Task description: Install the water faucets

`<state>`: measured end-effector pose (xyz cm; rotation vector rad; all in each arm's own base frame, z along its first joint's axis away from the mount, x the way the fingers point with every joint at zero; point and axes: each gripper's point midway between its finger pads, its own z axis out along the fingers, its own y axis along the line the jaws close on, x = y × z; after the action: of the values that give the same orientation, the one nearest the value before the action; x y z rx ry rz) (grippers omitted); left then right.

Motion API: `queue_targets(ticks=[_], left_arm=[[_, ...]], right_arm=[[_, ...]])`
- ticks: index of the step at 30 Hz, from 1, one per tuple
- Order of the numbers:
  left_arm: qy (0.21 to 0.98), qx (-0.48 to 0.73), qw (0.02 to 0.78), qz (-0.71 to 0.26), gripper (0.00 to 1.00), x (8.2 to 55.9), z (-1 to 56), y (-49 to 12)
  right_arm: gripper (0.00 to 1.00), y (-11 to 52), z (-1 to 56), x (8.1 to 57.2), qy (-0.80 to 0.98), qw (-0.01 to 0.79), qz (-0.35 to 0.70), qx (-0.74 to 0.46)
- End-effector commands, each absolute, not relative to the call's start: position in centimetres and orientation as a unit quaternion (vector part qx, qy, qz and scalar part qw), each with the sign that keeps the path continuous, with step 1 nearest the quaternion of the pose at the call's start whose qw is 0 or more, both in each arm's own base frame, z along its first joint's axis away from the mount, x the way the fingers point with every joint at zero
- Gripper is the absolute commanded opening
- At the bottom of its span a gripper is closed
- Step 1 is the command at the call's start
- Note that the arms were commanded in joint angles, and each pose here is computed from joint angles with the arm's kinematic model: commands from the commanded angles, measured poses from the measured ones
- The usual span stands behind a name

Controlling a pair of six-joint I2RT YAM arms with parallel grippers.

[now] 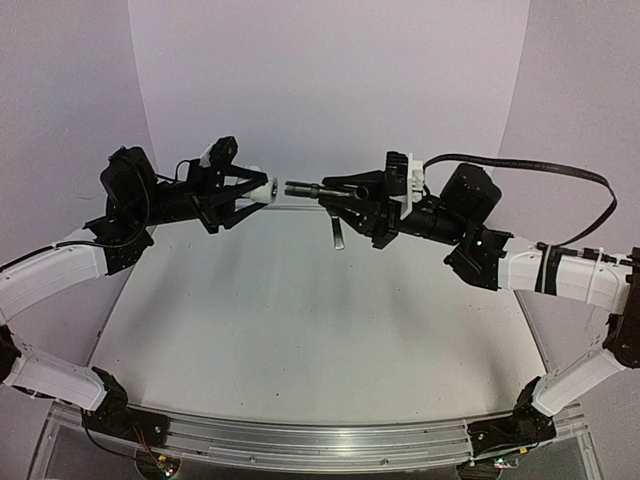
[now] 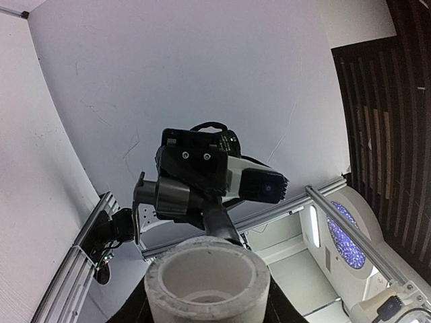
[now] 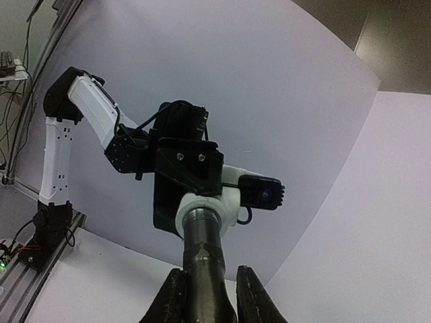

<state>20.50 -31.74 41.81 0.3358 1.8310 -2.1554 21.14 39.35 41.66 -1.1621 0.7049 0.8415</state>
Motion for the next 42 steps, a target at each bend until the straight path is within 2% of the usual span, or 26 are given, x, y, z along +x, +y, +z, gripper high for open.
queue_targets(ticks=[1,18,27,42], left_arm=[[0.605,0.123,0.180,-0.765,0.00,19.9,44.4,-30.7],[0.606,0.132,0.183,-0.763,0.00,18.9,43.7,-30.2],[0.601,0.144,0.193,-0.762,0.00,18.5,44.2,-30.0],[0.604,0.145,0.200,-0.758,0.00,18.5,43.6,-29.8]], right_arm=[[0.00,40.3,44.5,20.0,0.259,0.720,0.376,-0.522],[0.00,41.0,45.1,20.9,0.271,0.724,0.392,-0.498],[0.00,43.1,43.3,21.0,0.287,0.699,0.397,-0.521],[0.00,43.0,42.1,21.6,0.310,0.697,0.394,-0.512]])
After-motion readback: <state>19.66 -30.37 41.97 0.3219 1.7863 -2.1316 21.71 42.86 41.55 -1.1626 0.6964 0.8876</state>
